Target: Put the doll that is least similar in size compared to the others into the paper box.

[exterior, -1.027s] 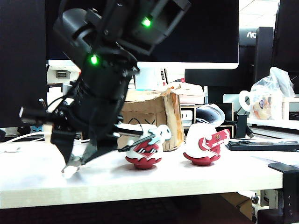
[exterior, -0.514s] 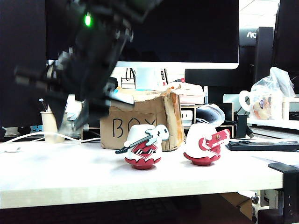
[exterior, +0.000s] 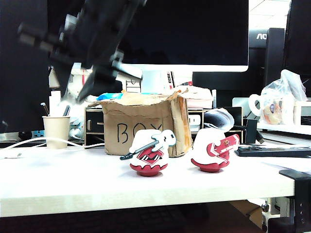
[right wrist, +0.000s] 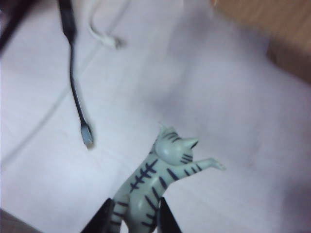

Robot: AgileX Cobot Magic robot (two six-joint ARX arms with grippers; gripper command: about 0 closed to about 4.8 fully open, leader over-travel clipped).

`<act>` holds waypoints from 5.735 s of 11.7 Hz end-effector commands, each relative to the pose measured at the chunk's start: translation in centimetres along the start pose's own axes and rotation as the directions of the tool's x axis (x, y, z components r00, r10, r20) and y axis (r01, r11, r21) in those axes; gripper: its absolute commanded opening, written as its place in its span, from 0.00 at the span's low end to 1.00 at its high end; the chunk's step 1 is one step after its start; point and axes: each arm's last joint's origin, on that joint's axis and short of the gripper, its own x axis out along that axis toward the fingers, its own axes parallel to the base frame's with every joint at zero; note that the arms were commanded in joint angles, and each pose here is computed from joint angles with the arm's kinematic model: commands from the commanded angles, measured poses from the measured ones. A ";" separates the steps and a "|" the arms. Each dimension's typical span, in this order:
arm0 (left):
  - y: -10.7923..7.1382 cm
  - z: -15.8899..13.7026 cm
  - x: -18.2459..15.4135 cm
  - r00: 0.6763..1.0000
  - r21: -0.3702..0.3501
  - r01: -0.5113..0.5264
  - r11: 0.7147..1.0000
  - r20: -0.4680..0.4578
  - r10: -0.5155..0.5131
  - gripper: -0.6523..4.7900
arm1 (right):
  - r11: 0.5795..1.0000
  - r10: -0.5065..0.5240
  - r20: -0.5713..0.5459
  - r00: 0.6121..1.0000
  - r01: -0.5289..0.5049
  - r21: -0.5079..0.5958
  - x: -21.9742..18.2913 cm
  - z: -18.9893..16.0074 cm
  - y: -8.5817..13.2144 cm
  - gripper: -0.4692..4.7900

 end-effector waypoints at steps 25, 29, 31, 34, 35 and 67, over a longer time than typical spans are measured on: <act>2.0 1.4 -1.7 0.956 -0.050 -0.198 0.979 0.211 0.205 0.11 | 0.977 -0.041 0.311 0.949 -0.027 0.211 0.5 8.9 -14.5 0.08; 4.6 0.9 -2.6 0.871 -0.116 -0.447 0.887 0.169 0.461 0.11 | 0.979 -0.200 0.137 0.970 0.192 0.070 -6.4 8.2 -11.9 0.08; 5.2 0.8 -2.9 0.837 -0.132 -0.510 0.850 0.154 0.525 0.11 | 0.960 -0.267 0.139 0.954 0.276 -0.049 -8.9 7.5 -9.6 0.08; 5.3 0.8 -3.0 0.831 -0.134 -0.519 0.844 0.151 0.535 0.11 | 0.947 -0.240 0.234 0.942 0.281 -0.159 -12.1 5.1 -5.8 0.08; 5.3 0.8 -3.0 0.831 -0.134 -0.519 0.844 0.151 0.535 0.11 | 0.938 -0.233 0.291 0.928 0.293 -0.184 -13.7 1.8 -4.5 0.08; 5.3 0.8 -3.0 0.834 -0.134 -0.515 0.847 0.149 0.531 0.11 | 0.763 -0.593 0.636 0.494 0.599 0.245 -23.4 -19.2 -25.7 0.08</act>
